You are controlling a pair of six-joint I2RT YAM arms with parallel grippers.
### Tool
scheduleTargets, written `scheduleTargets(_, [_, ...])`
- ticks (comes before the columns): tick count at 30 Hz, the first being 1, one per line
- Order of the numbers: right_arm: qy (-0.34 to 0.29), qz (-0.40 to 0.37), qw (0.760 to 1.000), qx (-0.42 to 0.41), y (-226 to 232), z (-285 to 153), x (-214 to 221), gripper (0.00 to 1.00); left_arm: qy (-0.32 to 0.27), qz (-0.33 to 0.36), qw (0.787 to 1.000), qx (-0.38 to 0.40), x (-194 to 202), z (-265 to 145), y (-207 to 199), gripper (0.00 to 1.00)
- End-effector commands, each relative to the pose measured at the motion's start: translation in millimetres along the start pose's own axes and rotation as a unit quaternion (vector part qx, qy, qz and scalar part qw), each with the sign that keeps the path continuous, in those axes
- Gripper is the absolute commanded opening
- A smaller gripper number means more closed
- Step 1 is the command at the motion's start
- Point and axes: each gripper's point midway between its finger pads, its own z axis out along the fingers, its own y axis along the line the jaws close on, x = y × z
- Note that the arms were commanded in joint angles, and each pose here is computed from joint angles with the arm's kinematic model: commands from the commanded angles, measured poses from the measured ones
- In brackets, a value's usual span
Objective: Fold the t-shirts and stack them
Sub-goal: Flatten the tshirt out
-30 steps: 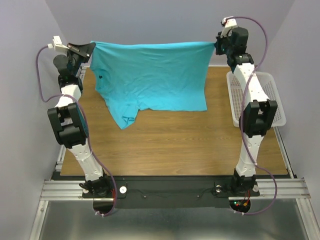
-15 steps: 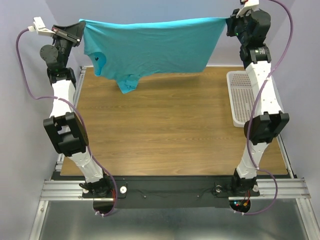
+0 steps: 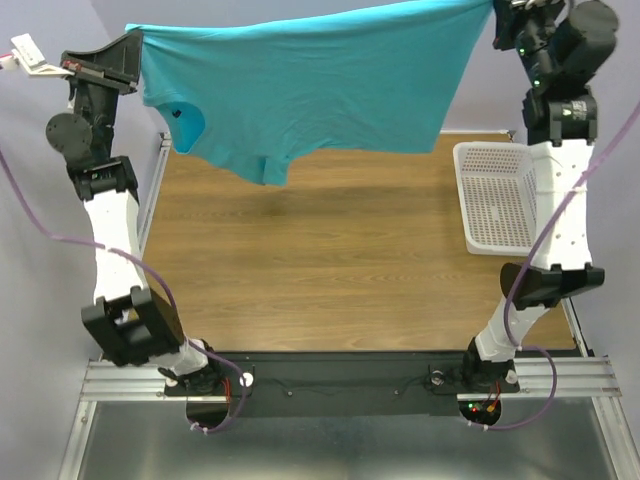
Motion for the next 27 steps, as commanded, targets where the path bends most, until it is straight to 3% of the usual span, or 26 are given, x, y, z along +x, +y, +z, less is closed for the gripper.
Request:
scheduleTargets(1, [-0.063, -0.002, 0.998, 0.0, -4.5, -46.7, -77.6, 0.01, -0.076, 0.06, 0.994, 0.044, -46.1, -24.7, -76.6, 0.0])
scheduleTargets(2, [-0.066, -0.002, 0.998, -0.007, -1.7, -52.7, -83.9, 0.01, -0.085, 0.071, 0.992, 0.053, -52.6, -33.7, -97.3, 0.0])
scheduleTargets(8, [-0.084, -0.006, 0.996, -0.041, -0.8, -97.5, -121.3, 0.01, -0.099, 0.057, 0.993, 0.028, -56.6, -64.6, -125.6, 0.0])
scheduleTargets(13, [-0.077, 0.012, 0.995, -0.066, 7.6, -108.3, -122.8, 0.01, -0.093, 0.032, 0.995, -0.007, -49.8, -74.8, -115.8, 0.0])
scheduleTargets(20, [0.035, 0.068, 0.992, -0.102, 11.7, -61.5, -16.7, 0.01, -0.061, 0.007, 0.996, -0.063, -15.4, -81.7, -50.1, 0.0])
scheduleTargets(27, [0.136, 0.123, 0.976, -0.12, 14.4, -22.1, 118.4, 0.01, 0.007, -0.013, 0.994, -0.112, 53.6, -91.7, 57.6, 0.0])
